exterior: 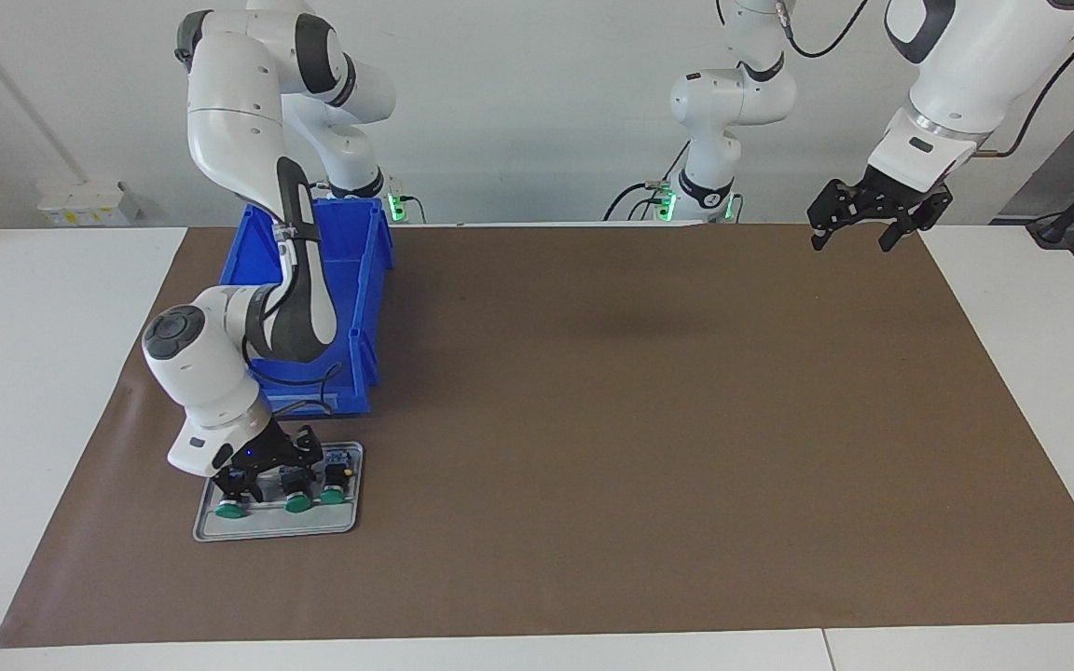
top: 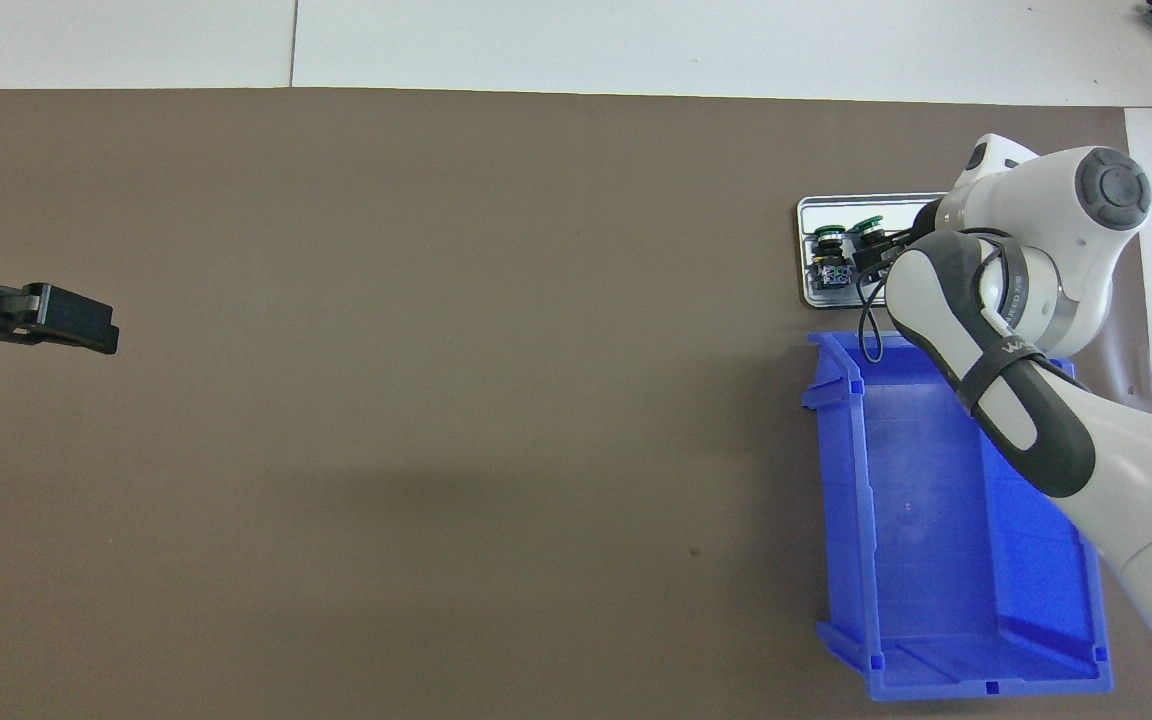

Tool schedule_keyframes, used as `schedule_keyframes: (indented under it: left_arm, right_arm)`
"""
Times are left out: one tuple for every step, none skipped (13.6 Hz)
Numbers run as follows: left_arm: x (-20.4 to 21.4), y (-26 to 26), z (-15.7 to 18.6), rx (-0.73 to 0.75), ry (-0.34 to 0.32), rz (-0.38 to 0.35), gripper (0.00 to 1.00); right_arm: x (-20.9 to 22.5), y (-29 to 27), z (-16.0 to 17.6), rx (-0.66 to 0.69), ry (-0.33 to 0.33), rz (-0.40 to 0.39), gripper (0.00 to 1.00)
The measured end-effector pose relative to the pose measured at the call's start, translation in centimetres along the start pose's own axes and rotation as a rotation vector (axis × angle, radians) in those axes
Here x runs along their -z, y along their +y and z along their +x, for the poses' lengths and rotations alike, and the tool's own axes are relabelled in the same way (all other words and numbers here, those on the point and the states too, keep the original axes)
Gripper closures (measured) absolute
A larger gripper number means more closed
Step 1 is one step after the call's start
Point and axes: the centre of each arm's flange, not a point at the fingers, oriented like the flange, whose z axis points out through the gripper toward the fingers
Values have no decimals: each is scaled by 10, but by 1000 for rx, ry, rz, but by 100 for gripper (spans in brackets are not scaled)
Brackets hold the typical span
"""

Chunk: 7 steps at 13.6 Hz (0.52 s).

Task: Place and press button with both arms
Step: 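Reach the right gripper into the metal tray and grasp a green button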

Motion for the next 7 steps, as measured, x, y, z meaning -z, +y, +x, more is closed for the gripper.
schedule_keyframes:
  left_arm:
    - [0,0,0,0,0,0,0]
    - [0,0,0,0,0,0,0]
    - [0,0,0,0,0,0,0]
    - [0,0,0,0,0,0,0]
    - [0,0,0,0,0,0,0]
    - [0,0,0,0,0,0,0]
    - [0,0,0,0,0,0,0]
  right_arm:
    - [-2,-1,-1,0,-4,2,15]
    - [-3,-1,-3,0,-8,3,16]
    - [-5,-1,-4,-1,-10,4,17]
    - [-5,-2,-5,-1,-13,6,17]
    - [-6,-2,-6,-1,-14,6,24]
    - [-4,-1,-5,-3,-10,3,37]
    - [-1,-1,-5,-7,-9,5,51]
